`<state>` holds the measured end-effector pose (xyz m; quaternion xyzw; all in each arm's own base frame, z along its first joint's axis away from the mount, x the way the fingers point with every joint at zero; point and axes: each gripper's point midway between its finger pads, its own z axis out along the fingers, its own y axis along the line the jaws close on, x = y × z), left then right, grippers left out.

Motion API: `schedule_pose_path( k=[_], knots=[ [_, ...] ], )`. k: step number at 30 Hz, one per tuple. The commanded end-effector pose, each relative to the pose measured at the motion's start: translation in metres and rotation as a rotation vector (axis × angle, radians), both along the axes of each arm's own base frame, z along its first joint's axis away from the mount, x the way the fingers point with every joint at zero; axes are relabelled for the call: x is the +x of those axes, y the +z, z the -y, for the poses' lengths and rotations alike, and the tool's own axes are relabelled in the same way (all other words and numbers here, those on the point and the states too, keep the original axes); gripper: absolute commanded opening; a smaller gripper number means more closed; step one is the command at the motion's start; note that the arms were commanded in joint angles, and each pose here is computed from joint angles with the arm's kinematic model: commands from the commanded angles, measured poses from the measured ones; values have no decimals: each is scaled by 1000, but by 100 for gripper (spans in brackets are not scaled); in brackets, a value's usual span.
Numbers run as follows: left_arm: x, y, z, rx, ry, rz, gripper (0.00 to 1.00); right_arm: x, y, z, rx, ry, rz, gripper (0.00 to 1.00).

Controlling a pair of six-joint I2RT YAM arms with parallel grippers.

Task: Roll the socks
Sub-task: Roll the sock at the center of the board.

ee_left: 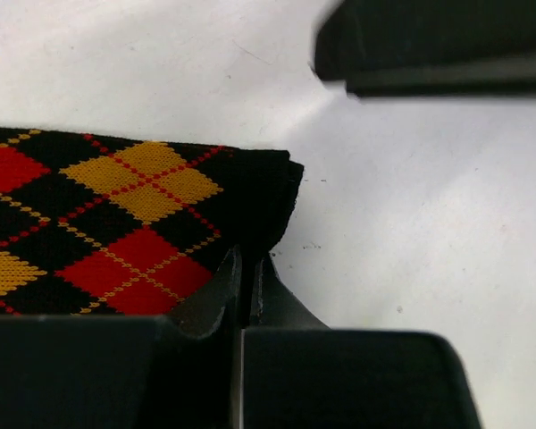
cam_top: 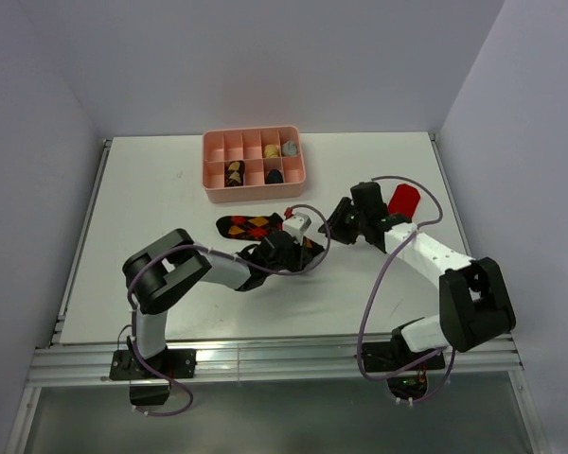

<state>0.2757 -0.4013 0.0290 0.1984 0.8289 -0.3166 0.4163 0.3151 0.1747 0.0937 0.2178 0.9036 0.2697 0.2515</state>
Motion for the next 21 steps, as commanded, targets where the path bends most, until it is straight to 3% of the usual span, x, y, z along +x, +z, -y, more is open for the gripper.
schedule_pose_path(
  k=[1, 9, 21],
  knots=[
    [-10, -16, -15, 20, 15, -122, 1, -1, -1, -1, 23, 37, 79, 38],
    [-6, -22, -25, -6, 61, -199, 5, -28, -31, 7, 19, 56, 77, 33],
    [-10, -17, -26, -67, 62, -235, 7, -4, -36, -7, 76, 57, 124, 26]
  ],
)
